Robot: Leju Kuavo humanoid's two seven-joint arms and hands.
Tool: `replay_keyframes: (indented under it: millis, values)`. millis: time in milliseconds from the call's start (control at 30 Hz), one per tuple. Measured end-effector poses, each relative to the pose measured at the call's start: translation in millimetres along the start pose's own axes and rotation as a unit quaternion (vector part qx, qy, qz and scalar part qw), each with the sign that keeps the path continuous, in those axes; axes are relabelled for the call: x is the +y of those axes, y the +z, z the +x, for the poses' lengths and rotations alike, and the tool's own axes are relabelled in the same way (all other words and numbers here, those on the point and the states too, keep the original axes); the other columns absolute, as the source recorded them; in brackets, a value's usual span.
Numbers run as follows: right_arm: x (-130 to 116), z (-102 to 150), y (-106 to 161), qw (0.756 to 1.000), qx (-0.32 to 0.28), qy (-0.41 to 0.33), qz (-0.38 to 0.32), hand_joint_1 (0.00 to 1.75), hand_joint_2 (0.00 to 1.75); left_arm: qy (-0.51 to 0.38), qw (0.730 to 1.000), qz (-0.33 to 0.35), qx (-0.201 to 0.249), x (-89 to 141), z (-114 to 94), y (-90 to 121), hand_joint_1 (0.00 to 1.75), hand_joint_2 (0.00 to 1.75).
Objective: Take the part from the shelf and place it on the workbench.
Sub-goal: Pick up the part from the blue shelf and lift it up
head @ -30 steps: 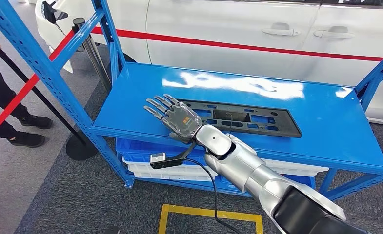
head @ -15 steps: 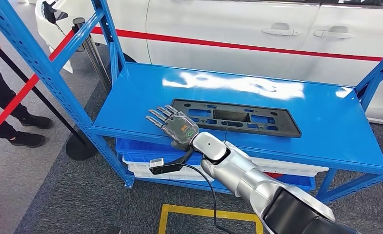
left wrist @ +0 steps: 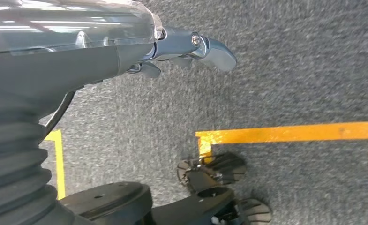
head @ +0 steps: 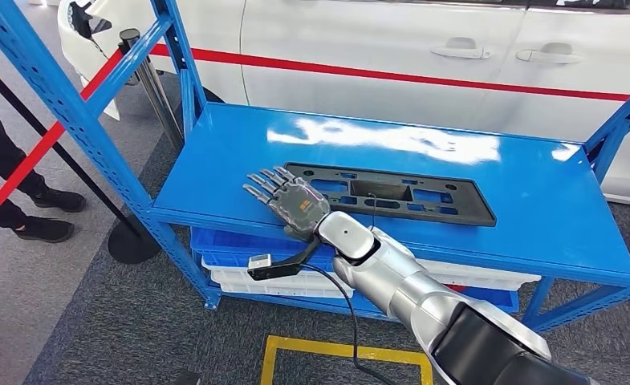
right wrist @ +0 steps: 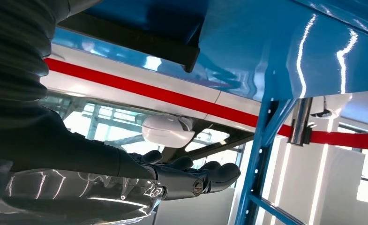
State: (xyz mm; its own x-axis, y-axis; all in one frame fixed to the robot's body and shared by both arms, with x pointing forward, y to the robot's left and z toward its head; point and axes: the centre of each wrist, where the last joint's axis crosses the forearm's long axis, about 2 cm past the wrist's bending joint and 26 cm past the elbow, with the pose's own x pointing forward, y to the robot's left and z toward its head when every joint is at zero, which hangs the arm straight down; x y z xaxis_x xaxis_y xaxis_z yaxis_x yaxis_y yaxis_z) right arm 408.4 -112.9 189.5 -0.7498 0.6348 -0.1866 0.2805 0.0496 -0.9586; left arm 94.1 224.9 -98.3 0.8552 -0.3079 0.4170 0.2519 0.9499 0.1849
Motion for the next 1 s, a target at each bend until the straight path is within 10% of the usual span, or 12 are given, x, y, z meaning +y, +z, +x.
replay_keyframes:
  millis: [33, 167, 300, 1000]
  values:
    - [-0.9, -1.0, -0.6, 1.0, 0.003, 0.004, 0.001, 0.0, 1.75, -0.001, 1.0, -0.002, 0.002, -0.2, 0.0, 0.0, 0.0, 0.0]
    - [-10.0, -12.7, -6.2, 1.0, 0.017, 0.018, 0.006, 0.0, 1.75, -0.003, 1.0, -0.005, 0.005, -0.5, 0.1, 0.1, 0.0, 1.75]
    - [-20.5, -32.7, -10.9, 0.999, 0.034, 0.031, 0.013, 0.0, 1.75, -0.002, 1.0, -0.006, 0.004, -1.4, 0.4, 0.2, 0.0, 0.0]
    - [-18.1, -64.8, -1.6, 0.993, 0.097, 0.048, 0.054, 0.0, 1.75, -0.015, 1.0, -0.024, 0.001, -2.2, 4.6, -0.5, 0.0, 0.0]
